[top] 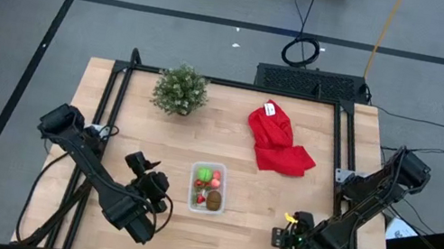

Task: Pick and placing Produce into tupperware
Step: Put the green starfruit into the transparent bin

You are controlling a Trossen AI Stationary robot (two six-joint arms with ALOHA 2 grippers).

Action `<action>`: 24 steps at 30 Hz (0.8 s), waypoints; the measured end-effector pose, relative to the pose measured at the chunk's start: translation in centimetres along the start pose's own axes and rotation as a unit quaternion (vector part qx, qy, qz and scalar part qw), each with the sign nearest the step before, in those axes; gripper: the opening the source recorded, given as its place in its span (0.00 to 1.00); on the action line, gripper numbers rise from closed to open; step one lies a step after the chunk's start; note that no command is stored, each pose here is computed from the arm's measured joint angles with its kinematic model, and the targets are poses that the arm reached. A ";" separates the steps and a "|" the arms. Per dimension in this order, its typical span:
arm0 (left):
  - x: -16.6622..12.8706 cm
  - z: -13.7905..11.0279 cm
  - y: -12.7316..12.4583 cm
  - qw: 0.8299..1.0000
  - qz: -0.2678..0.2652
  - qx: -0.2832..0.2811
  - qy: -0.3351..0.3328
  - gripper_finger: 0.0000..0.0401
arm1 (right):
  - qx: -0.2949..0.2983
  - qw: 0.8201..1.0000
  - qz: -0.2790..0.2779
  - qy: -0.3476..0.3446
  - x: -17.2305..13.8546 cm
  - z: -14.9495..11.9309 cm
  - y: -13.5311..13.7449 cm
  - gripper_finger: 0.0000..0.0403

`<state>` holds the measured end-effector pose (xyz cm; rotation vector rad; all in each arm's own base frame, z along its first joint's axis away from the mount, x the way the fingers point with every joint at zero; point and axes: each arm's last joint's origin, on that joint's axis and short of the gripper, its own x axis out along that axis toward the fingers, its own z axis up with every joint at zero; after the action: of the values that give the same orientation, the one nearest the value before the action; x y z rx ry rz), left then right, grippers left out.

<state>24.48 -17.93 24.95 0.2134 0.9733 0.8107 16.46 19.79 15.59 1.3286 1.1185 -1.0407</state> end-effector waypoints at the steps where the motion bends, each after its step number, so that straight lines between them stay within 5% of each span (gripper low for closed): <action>1: 0.0 0.0 0.0 1.000 0.000 0.000 0.000 0.63 | 0.000 1.000 0.001 0.002 0.0 0.0 0.0 0.57; 24: 0.0 0.0 0.0 1.000 -0.001 -0.002 -0.001 0.63 | 0.003 1.000 0.007 0.005 0.0 0.3 0.6 0.52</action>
<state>24.49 -17.96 24.95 0.2096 0.9703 0.8106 17.06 19.51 15.68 1.3460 1.1129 -1.0298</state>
